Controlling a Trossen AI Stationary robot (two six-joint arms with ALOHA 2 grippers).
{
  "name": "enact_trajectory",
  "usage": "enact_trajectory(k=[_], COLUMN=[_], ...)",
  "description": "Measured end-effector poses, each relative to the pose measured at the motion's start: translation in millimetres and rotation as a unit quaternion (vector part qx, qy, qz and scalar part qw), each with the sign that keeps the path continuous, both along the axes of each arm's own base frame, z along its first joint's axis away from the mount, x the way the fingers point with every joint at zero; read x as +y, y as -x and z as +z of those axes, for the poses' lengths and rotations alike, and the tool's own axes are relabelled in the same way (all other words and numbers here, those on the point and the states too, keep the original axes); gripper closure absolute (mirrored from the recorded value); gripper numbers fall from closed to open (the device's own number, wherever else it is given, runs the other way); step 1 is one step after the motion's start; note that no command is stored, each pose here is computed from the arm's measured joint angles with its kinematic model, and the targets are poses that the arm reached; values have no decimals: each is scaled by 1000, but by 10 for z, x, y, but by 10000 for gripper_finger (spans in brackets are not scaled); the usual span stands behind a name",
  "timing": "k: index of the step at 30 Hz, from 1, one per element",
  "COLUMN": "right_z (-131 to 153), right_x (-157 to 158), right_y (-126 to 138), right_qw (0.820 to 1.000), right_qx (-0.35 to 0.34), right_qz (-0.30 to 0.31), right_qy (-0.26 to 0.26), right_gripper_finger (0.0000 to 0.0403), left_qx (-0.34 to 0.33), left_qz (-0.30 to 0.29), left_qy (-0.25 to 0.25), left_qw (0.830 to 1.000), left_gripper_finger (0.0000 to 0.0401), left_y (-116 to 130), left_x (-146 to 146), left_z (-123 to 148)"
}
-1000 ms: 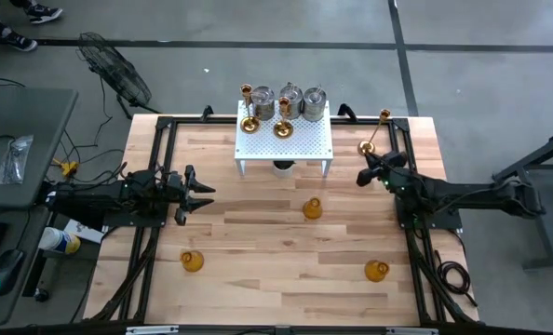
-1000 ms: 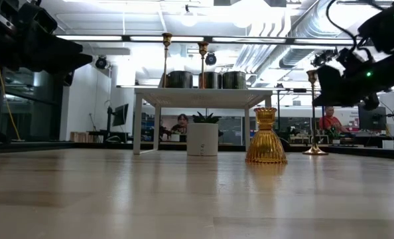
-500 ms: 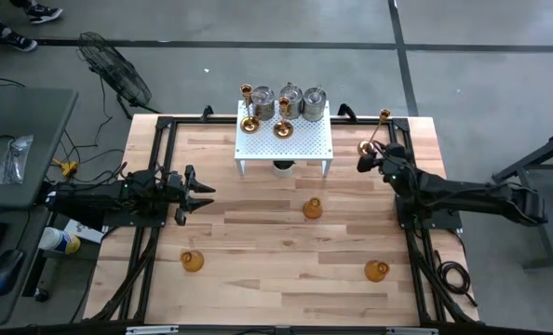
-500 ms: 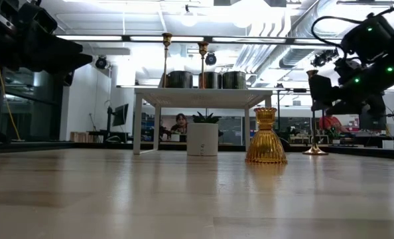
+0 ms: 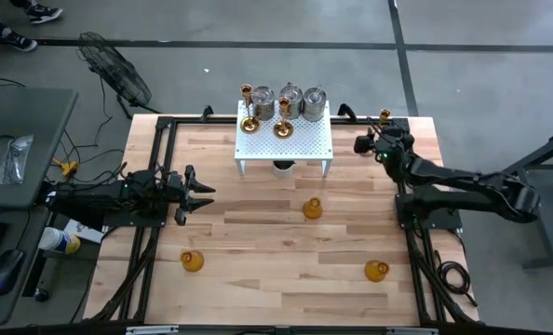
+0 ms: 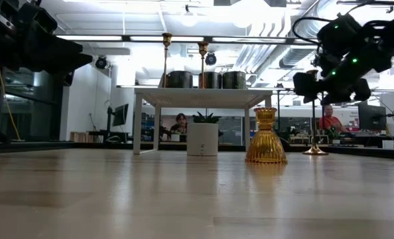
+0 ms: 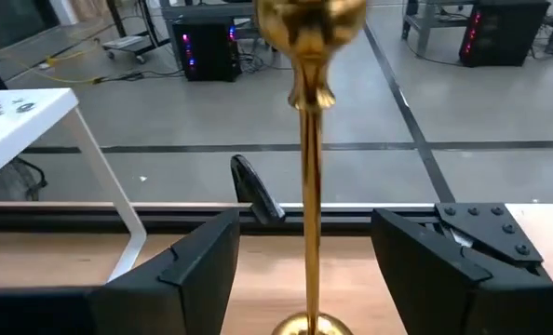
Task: Pick & Place candle stick holders
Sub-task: Put the gold candlestick holder on the shelf
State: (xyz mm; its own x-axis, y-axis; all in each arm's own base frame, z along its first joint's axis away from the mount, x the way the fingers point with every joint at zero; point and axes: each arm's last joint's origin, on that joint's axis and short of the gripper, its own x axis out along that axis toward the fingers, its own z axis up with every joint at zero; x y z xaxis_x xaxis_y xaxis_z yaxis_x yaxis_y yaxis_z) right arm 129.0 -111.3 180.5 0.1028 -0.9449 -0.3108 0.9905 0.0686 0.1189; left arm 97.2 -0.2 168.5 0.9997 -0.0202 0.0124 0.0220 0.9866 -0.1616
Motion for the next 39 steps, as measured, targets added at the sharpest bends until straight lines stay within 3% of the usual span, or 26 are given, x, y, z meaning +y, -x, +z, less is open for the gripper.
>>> enact_trajectory(k=[9, 25, 39], right_z=[-9, -5, -6], right_x=[-126, -126, -125], right_y=[-101, -99, -98], right_qw=[999, 999, 1000], right_qx=[-38, -34, -1], right_qz=[0, -2, 8], right_qy=[10, 13, 16], right_gripper_finger=[184, 312, 385], left_qx=[0, 0, 0], left_qz=[0, 0, 0], left_qy=[0, 0, 0], left_qw=[1000, 1000, 1000], left_gripper_finger=[249, 249, 249], left_y=[0, 0, 0], left_x=[0, 0, 0], left_z=[0, 0, 0])
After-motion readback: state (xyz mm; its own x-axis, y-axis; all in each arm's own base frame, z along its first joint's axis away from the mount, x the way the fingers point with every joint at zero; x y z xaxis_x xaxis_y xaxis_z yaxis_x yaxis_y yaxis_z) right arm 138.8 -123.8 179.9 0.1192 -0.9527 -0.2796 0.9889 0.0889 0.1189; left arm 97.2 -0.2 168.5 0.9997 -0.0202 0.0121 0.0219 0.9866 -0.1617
